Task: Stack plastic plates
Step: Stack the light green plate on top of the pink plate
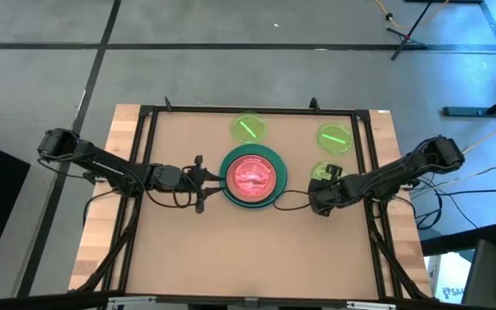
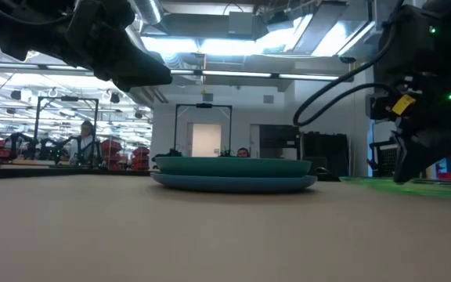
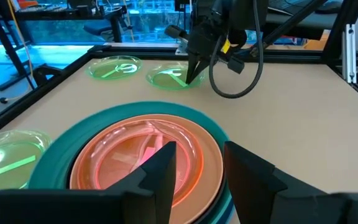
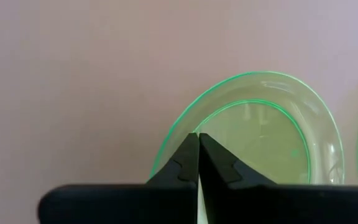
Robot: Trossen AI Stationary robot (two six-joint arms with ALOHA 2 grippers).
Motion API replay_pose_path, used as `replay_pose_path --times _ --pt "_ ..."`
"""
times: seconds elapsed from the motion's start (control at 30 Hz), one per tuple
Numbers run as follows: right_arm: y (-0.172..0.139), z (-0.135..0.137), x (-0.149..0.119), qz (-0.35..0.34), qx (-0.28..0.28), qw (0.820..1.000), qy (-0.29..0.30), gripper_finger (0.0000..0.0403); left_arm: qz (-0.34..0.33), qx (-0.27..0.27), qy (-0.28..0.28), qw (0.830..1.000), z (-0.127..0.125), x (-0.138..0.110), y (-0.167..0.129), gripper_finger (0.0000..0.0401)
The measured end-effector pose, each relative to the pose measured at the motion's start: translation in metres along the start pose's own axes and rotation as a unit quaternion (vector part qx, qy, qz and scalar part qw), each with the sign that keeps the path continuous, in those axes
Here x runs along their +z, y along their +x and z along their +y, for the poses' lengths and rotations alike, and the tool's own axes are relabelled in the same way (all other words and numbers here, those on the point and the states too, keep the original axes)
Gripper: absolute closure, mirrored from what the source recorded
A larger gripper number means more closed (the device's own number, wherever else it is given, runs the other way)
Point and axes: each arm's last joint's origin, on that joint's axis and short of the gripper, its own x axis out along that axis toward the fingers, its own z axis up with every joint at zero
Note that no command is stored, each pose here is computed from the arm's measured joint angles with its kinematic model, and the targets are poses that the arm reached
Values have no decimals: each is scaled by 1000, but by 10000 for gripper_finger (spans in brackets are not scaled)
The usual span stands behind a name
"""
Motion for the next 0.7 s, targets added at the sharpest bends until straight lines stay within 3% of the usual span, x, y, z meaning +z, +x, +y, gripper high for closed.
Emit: replay_pose_path --times 0.37,0.7 --pt "-13 -7 0 -27 5 1000 11 403 0 0 0 1000 0 0 0 274" --pt "-42 -9 32 -92 -14 996 -16 403 0 0 0 1000 0 0 0 274"
